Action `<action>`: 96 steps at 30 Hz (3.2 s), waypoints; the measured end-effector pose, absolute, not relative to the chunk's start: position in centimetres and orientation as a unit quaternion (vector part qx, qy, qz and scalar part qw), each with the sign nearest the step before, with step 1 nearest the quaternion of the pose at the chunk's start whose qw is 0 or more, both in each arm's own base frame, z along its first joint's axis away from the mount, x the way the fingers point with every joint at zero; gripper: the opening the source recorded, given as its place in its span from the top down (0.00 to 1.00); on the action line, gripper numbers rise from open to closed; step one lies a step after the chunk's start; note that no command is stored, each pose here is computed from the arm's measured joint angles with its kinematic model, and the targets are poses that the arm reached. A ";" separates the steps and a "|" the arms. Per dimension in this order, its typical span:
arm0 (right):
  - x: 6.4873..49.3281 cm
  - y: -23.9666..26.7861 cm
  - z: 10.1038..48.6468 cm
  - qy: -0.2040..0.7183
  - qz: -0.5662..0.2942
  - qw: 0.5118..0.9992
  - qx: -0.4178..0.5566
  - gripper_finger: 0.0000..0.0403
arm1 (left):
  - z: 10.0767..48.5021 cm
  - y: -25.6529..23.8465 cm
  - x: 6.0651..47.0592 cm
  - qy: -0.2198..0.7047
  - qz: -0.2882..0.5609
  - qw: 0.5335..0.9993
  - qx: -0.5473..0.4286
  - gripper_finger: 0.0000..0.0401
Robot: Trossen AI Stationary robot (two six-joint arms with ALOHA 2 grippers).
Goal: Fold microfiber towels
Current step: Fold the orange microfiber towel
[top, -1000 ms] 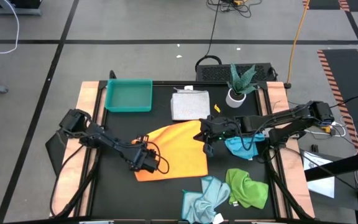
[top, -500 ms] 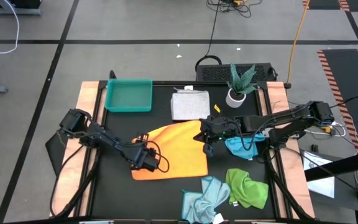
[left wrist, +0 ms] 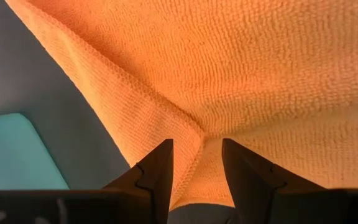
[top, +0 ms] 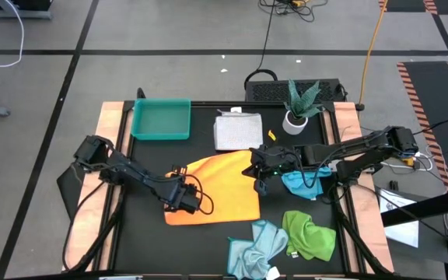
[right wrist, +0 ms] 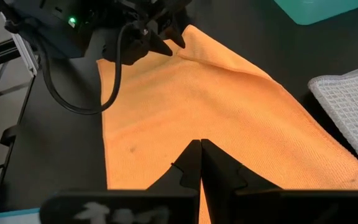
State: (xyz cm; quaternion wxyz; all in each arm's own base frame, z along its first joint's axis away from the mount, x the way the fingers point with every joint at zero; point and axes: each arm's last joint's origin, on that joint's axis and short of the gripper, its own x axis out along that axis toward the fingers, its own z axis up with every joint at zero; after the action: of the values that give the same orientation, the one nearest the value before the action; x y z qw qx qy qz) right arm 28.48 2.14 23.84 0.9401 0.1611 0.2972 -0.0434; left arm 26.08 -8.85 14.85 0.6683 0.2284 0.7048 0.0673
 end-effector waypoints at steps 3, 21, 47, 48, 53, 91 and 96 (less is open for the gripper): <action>28.5 2.2 23.8 0.297 -0.042 0.940 0.161 1.00 | 14.8 -8.9 26.1 0.703 0.067 0.670 0.228 0.65; 28.4 2.9 23.9 0.299 -0.030 0.942 0.152 1.00 | 14.3 -8.5 26.0 0.701 0.068 0.674 0.224 0.65; 28.4 2.9 23.9 0.298 -0.032 0.941 0.156 1.00 | 13.8 -8.4 25.8 0.705 0.076 0.677 0.196 0.98; 28.4 2.9 23.9 0.298 -0.032 0.941 0.157 1.00 | 13.8 -8.3 25.9 0.705 0.080 0.678 0.192 0.97; 28.4 2.9 23.9 0.298 -0.033 0.940 0.162 1.00 | 14.4 -7.9 25.8 0.708 0.107 0.678 0.167 0.99; 26.9 6.1 22.2 0.395 -0.051 0.873 0.280 1.00 | 20.3 2.9 23.5 0.630 0.364 0.686 0.021 0.66; 27.4 7.7 20.2 0.432 -0.058 0.852 0.290 1.00 | 22.4 2.0 22.9 0.578 0.371 0.725 -0.056 0.66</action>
State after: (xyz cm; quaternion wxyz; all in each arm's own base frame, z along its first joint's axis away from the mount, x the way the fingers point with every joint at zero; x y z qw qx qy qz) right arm 27.38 7.71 20.16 0.8518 0.2901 0.4323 -0.0582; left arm 22.88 2.01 22.38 0.7250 -0.0556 0.5780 0.3706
